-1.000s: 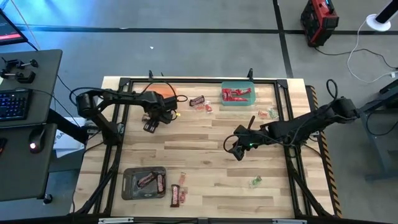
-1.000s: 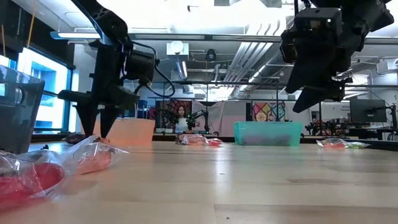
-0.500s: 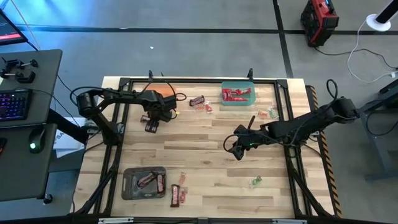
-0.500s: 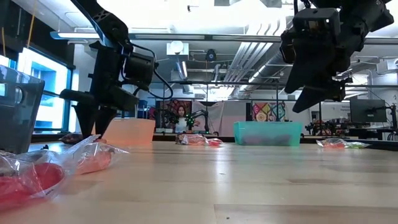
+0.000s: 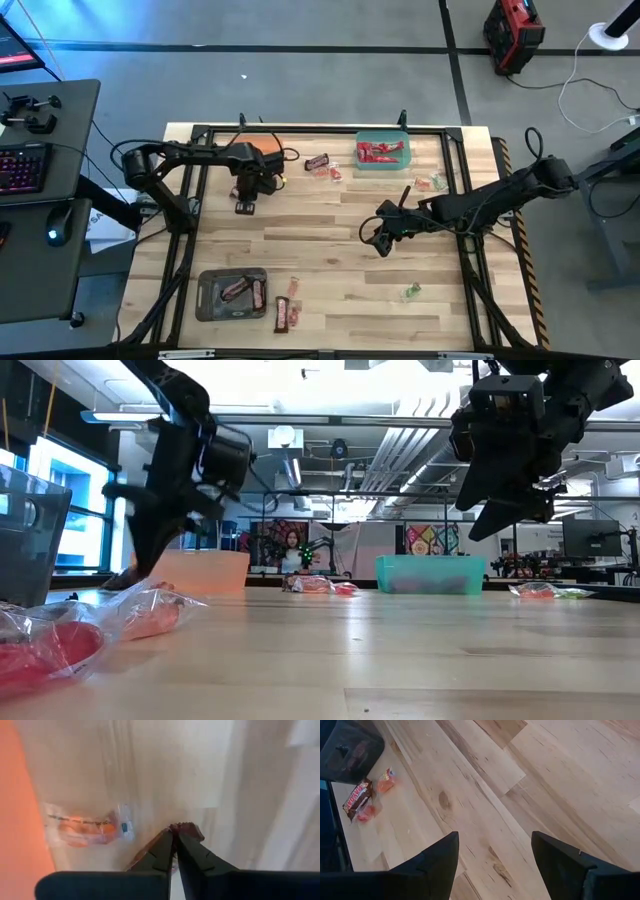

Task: Sort candy by brand, put in halloween buckets
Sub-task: Put the brown chocolate bar into the black bin

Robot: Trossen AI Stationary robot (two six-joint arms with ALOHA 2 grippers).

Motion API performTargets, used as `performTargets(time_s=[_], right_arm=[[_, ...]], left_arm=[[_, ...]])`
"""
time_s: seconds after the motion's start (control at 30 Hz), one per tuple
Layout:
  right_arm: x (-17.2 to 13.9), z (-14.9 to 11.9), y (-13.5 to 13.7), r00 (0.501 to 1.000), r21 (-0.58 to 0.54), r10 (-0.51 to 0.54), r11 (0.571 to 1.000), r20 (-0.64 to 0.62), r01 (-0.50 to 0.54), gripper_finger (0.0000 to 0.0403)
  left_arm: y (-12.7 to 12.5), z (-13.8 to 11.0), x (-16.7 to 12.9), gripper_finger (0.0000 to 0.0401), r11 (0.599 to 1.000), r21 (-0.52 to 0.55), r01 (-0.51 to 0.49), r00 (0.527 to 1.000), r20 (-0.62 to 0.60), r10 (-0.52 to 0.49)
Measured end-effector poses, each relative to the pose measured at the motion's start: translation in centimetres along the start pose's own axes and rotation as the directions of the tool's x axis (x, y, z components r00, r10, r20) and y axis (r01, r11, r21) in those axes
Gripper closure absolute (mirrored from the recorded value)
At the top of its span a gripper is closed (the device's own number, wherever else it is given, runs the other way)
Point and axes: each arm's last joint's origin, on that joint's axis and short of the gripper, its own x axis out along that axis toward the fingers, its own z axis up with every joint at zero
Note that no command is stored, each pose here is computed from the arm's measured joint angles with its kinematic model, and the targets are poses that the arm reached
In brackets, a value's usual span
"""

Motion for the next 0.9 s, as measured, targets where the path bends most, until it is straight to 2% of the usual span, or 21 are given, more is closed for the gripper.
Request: performTargets(time_s=[0.13,0.23,0.3,0.47,0.6,0.77,0.9], right_arm=[[0.0,0.0,0.0,1.000,-0.010,-0.005,1.000,0.006,0.005,0.0161],[0.0,0.0,0.0,1.000,-0.022,-0.006,1.000,0.004,0.006,0.0161],[0.0,0.0,0.0,1.000,-0.037,-0.007,0.999,0.003,0.007,0.0161],[0.0,0.0,-0.1,1.000,-0.088,-0.010,0.996,0.002,0.010,0.0161],[0.0,0.0,-0.1,1.000,-0.111,-0.010,0.994,0.001,0.010,0.0161],[0.0,0.0,-0.1,1.000,-0.111,-0.010,0.994,0.001,0.010,0.0161],[0.0,0.0,-0.1,1.000,-0.119,-0.011,0.993,0.001,0.011,0.0161]], left_arm=[[-0.6,-0.2,-3.3,0.0399,0.992,-0.080,0.097,0.985,0.153,-0.084],[-2.3,-0.9,-5.9,0.0400,0.963,-0.122,0.238,0.932,0.307,-0.192],[-4.1,-1.6,-7.2,0.0401,0.937,-0.131,0.325,0.898,0.353,-0.262],[-10.2,-3.8,-9.6,0.0401,0.873,-0.066,0.483,0.829,0.357,-0.431],[-15.0,-5.6,-11.1,0.0401,0.833,-0.020,0.553,0.782,0.357,-0.510],[-19.1,-7.0,-11.2,0.0401,0.804,-0.075,0.590,0.785,0.288,-0.549],[-21.4,-6.4,-10.5,0.0401,0.816,-0.065,0.574,0.800,0.255,-0.542]])
